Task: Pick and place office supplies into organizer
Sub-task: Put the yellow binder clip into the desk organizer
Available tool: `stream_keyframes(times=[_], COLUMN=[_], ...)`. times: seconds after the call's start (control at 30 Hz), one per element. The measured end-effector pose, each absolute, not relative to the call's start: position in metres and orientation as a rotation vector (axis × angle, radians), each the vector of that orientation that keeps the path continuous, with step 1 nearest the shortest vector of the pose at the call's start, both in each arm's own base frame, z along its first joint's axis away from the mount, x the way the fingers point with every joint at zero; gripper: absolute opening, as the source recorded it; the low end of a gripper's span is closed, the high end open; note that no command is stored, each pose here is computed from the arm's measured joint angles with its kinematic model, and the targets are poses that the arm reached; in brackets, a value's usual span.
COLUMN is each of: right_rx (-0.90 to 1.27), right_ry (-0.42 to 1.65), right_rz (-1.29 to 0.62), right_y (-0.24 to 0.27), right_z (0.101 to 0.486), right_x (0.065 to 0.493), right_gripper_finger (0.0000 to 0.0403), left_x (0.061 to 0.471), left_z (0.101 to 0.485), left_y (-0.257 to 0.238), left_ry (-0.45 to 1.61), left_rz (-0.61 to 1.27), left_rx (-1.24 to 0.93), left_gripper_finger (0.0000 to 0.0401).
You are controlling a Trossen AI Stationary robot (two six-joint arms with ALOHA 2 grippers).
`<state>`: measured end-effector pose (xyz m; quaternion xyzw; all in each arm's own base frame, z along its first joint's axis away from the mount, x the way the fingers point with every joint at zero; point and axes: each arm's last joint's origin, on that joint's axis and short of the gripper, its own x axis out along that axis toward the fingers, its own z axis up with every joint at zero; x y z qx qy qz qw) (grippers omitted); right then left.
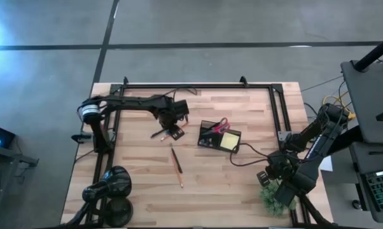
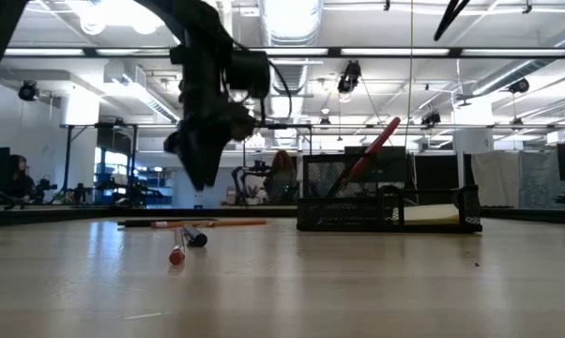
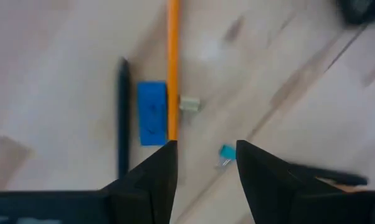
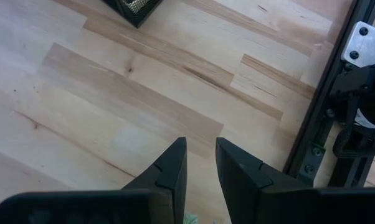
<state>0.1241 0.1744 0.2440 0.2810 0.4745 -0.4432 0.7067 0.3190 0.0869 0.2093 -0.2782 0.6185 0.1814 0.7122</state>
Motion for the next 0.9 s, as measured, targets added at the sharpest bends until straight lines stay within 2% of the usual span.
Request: stream_keyframes(times=[0.17,0.4,0.6,0.9], right_rx=[0.631,0.633,0.644,0.652], right_ry=[1.064,1.072,1.074,1.082], right_rz=[-0.985,-0.986,-0.984,-0.982], right_y=[0.175,0.175,0.175,0.176], right_z=[0.244,0.244,0.244,0.244], right_x=[0.124,0.124,0.124,0.124], right_gripper_finger=[0.0077,0.0077,0.0077,0.0077], left_x=[0.317,0.314,0.319,0.313], left_z=[0.194,0.168,0.154,0.153], left_y=[0.064,0.057,0.073,0.097], left_ry=[1.443,1.465,1.431,1.429], left_rz=[0.297,0.281,0.292,0.307], left_rx=[-0.581,-0.569,-0.586,-0.562], left_gripper_finger=[0.0148,0.0148,0.0147,0.0147])
